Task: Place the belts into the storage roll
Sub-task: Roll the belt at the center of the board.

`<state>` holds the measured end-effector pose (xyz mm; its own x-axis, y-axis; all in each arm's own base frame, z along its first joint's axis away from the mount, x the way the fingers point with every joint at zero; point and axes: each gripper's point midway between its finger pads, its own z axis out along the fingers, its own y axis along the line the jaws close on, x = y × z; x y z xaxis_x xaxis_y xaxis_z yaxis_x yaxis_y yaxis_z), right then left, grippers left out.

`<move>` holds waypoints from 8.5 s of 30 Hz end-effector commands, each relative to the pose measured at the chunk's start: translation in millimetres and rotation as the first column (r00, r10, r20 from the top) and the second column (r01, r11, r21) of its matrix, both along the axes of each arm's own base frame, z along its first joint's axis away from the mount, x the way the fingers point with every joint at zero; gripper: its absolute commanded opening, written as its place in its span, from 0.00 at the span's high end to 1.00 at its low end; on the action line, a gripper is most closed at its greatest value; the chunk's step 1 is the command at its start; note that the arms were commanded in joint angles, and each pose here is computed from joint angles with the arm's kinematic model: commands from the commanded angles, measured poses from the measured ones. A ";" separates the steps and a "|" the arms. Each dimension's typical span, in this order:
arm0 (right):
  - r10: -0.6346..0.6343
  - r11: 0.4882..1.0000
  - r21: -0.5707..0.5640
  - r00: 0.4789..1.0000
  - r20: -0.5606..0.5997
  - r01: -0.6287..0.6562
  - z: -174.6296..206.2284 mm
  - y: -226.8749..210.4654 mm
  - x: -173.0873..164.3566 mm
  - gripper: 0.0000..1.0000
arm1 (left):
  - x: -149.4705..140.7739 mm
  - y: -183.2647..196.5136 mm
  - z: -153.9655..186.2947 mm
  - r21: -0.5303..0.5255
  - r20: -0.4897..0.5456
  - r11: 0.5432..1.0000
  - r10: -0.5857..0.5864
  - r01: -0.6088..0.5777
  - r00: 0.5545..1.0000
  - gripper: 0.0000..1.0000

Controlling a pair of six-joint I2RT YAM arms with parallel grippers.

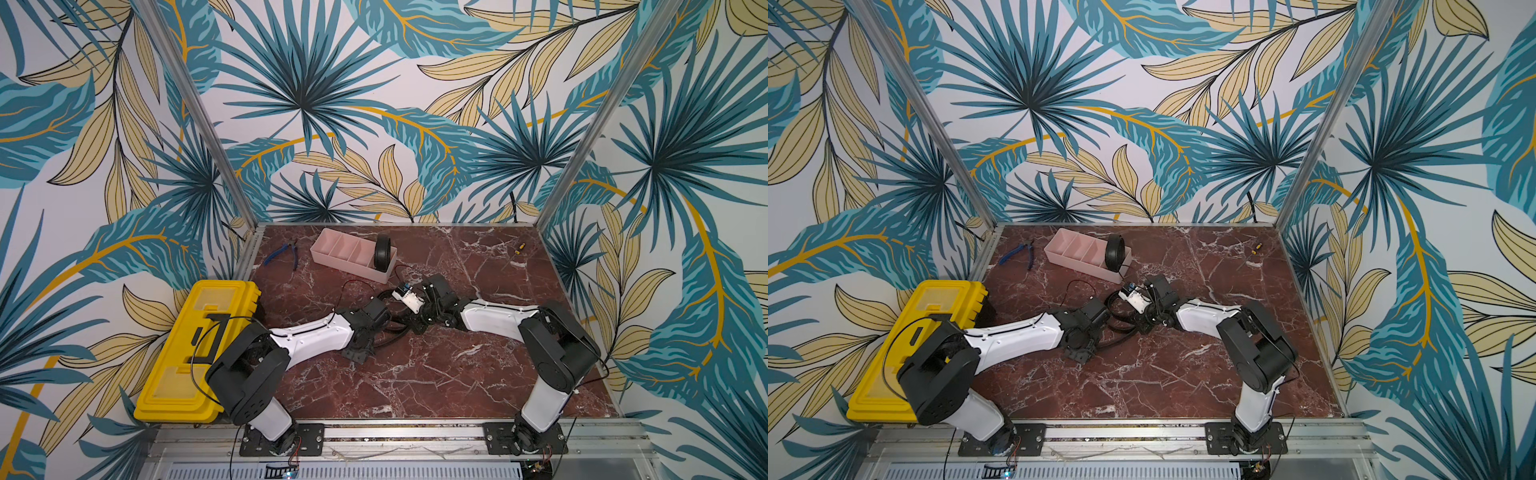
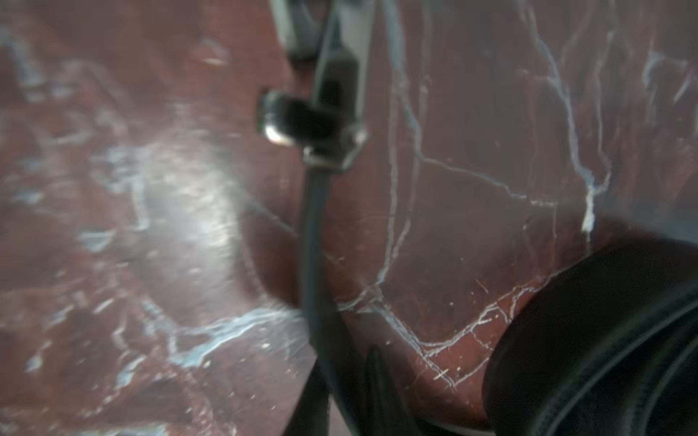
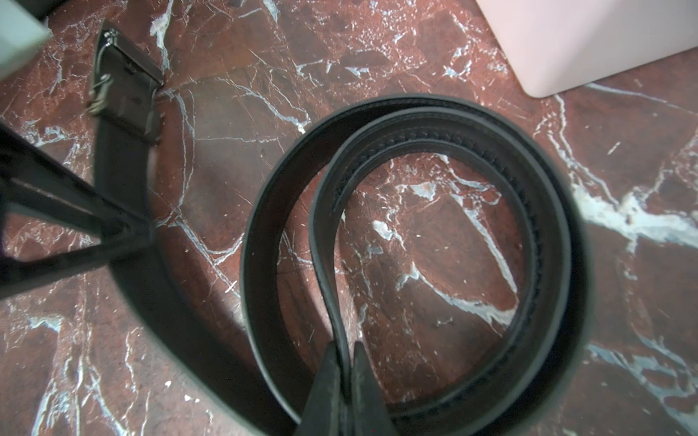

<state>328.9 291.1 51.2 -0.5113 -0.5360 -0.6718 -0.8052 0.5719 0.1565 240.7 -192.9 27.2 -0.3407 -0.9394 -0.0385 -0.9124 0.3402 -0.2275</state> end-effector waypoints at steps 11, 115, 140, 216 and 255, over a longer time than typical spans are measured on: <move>0.050 0.989 -0.139 0.998 -0.045 -0.056 -31.0 -8.2 -35.4 1.00 | 20.7 57.2 23.8 0.152 -0.082 0.887 -0.428 0.436 0.900 1.00; 0.428 0.904 -0.039 0.899 0.089 -0.426 -50.0 113.0 -156.0 0.99 | 17.7 -245.0 51.9 0.234 0.450 -0.655 -0.582 0.718 -0.677 0.60; 0.424 0.906 -0.046 0.903 0.075 -0.421 -54.9 108.9 -156.2 0.99 | 199.6 63.2 220.6 0.521 0.182 0.488 -0.865 0.700 0.468 0.00; 0.384 0.923 -0.036 0.921 0.063 -0.383 -43.9 88.3 -153.8 0.99 | -67.3 31.7 20.1 -0.043 0.101 0.391 -0.914 0.919 0.394 0.43; 0.390 0.921 -0.014 0.917 0.079 -0.390 -29.9 75.8 -147.4 0.98 | -46.3 17.9 13.8 -0.094 0.390 0.424 -0.817 0.901 0.425 0.28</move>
